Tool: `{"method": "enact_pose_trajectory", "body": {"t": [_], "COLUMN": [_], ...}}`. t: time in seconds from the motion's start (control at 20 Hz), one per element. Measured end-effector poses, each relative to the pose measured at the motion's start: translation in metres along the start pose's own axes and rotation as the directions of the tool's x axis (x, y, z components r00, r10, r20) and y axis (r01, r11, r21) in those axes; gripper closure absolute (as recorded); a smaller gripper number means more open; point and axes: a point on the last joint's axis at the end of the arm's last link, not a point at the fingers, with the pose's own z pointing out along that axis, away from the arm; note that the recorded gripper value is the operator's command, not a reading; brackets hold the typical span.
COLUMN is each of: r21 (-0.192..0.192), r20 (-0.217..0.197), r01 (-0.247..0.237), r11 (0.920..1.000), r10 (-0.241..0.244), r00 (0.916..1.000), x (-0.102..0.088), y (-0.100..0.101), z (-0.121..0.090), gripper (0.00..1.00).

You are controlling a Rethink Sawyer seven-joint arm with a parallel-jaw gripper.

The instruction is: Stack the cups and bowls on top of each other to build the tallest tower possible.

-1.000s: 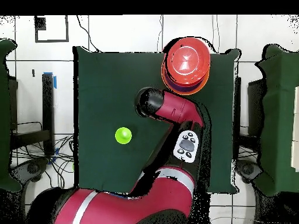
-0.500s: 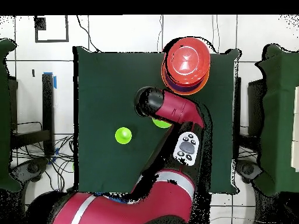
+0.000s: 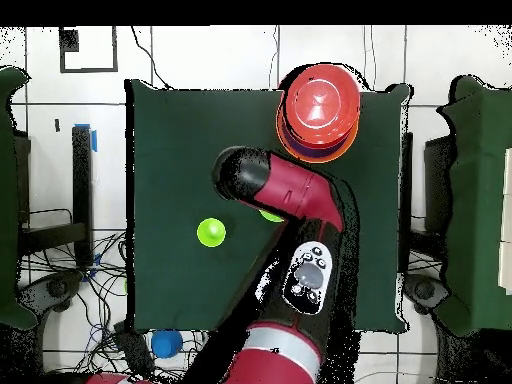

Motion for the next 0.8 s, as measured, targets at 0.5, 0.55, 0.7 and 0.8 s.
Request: {"method": "enact_pose_trajectory", "body": {"t": [0.5, 0.55, 0.7, 0.8], "r21": [-0.028, -0.026, -0.02, -0.009], "r20": [-0.054, -0.061, -0.074, -0.084], "r01": [-0.034, -0.039, -0.051, -0.058], "r11": [0.999, 0.9989, 0.9985, 0.9983], "r10": [0.032, 0.038, 0.049, 0.057], "r00": [0.998, 0.9974, 0.9961, 0.9948], "x": [0.065, 0.072, 0.085, 0.095], "y": [0.013, 0.014, 0.013, 0.01], "z": [-0.02, -0.02, -0.018, -0.015], "gripper": [0.0, 0.0, 0.0, 0.0]}}
